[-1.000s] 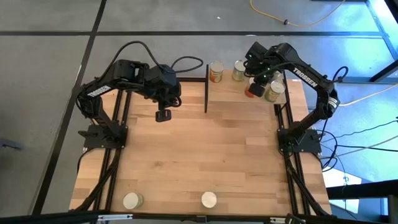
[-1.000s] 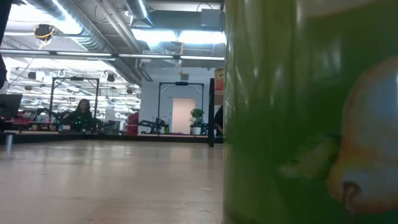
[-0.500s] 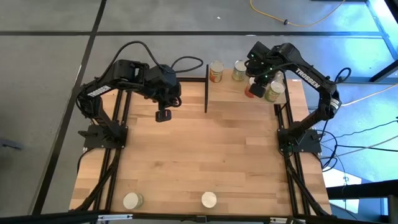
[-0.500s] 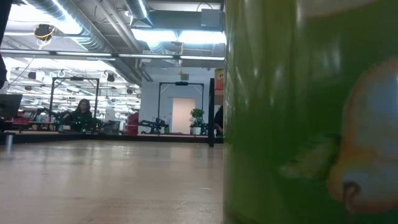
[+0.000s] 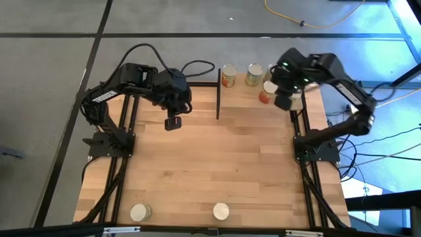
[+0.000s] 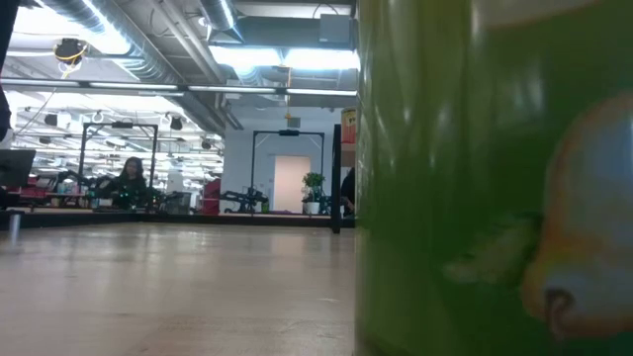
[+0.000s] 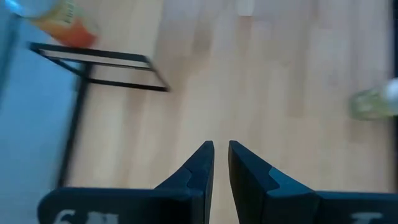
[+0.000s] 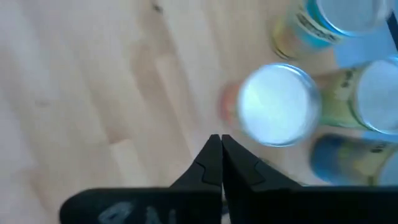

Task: Pick and place cans onto a shelf
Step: Put the left canned pears on the shelf

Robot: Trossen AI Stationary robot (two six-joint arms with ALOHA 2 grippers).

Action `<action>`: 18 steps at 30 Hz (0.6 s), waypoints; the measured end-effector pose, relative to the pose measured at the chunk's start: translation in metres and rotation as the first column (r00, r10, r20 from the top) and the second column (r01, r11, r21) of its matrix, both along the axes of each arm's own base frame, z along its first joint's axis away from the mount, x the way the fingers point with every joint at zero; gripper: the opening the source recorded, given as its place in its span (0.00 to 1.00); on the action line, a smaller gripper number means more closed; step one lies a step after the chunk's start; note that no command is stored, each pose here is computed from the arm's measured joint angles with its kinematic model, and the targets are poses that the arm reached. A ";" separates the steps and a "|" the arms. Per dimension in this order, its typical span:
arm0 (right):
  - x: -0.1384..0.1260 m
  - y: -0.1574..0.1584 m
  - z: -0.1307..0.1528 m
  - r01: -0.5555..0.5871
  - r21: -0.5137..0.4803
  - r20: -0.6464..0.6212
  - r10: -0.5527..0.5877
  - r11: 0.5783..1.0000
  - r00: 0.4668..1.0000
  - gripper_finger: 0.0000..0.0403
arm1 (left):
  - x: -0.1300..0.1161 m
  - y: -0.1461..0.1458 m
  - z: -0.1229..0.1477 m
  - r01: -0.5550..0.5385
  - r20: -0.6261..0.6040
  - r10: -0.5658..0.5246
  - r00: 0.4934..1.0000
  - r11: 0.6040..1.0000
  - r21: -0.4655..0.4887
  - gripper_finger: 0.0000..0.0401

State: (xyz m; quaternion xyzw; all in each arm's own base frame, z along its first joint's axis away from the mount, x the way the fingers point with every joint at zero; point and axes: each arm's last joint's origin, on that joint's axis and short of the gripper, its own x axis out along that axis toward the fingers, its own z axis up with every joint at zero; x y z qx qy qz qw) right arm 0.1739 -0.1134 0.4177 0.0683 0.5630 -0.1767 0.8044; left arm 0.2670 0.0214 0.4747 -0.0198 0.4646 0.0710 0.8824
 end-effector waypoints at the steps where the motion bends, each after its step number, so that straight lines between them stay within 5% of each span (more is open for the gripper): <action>1: -0.004 0.007 0.004 -0.019 0.003 0.032 0.019 1.000 0.999 0.00 | 0.000 -0.003 0.000 0.004 0.004 -0.003 1.000 0.999 -0.040 0.10; 9: -0.041 0.050 0.032 -0.153 -0.045 0.235 0.160 0.987 0.959 0.00 | 0.007 -0.041 -0.015 0.049 -0.061 -0.071 0.996 0.951 -0.306 0.10; 18: -0.069 0.069 0.045 -0.121 -0.068 0.361 0.137 0.990 0.922 0.00 | 0.024 -0.079 -0.052 0.109 -0.144 -0.170 0.975 0.929 -0.353 0.01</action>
